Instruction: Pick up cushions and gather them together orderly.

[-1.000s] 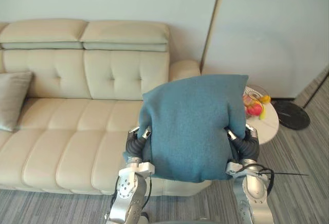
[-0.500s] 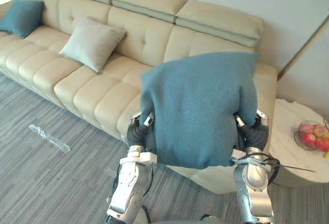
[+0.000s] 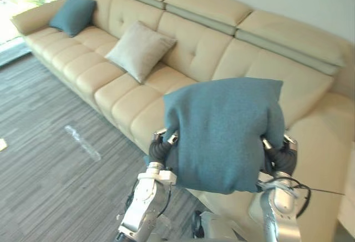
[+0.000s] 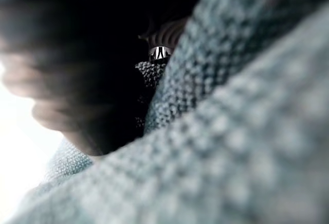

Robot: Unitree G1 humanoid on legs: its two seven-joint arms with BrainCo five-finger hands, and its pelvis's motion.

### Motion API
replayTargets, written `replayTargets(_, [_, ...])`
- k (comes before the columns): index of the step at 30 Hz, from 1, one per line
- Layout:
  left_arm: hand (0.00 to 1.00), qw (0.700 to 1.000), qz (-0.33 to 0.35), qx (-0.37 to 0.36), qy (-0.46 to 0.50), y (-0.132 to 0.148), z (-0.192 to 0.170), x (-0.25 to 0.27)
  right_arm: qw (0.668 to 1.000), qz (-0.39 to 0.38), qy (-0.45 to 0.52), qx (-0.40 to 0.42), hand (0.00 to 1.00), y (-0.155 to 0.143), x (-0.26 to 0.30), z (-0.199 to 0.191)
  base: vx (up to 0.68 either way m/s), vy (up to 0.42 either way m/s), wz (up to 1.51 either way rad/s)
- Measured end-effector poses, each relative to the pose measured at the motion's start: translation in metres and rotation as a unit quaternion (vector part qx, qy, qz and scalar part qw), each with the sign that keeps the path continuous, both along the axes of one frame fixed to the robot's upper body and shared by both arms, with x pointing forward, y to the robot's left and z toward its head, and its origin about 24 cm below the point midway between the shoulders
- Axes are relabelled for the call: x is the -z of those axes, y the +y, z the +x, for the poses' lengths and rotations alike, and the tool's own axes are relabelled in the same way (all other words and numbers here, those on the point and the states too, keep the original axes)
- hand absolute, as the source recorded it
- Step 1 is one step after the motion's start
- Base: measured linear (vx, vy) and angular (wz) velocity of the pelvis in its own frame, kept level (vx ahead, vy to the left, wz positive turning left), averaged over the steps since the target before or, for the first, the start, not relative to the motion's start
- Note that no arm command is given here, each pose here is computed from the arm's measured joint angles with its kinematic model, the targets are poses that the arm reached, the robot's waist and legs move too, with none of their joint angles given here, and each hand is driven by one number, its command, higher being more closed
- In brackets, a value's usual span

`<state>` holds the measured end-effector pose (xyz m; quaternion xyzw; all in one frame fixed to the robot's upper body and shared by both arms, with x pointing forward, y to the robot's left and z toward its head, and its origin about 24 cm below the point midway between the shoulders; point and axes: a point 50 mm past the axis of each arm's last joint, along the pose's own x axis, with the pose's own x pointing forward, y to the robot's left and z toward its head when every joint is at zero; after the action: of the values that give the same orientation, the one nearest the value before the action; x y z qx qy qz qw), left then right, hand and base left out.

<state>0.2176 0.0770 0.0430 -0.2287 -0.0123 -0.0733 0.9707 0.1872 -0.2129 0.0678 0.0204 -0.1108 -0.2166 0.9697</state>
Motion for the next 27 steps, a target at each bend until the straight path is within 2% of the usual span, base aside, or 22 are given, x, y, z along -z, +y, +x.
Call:
replayTargets(7, [1.00, 1.000, -0.011, 0.006, -0.010, 0.003, -0.007, -0.004, 0.998, -0.010, -0.061, -0.011, 1.00, 0.005, -0.025, 0.000, 0.34, 0.082, -0.74])
replayTargets(16, [1.00, 1.000, -0.001, -0.009, -0.003, 0.012, -0.009, 0.000, 0.999, 0.008, -0.043, -0.031, 1.00, 0.017, -0.016, 0.003, 0.16, 0.341, -1.01])
replayTargets(27, [1.00, 0.999, 0.004, -0.039, -0.001, 0.027, -0.006, 0.001, 0.998, 0.016, -0.008, -0.062, 1.00, 0.027, 0.002, 0.016, -0.05, 0.091, -0.83])
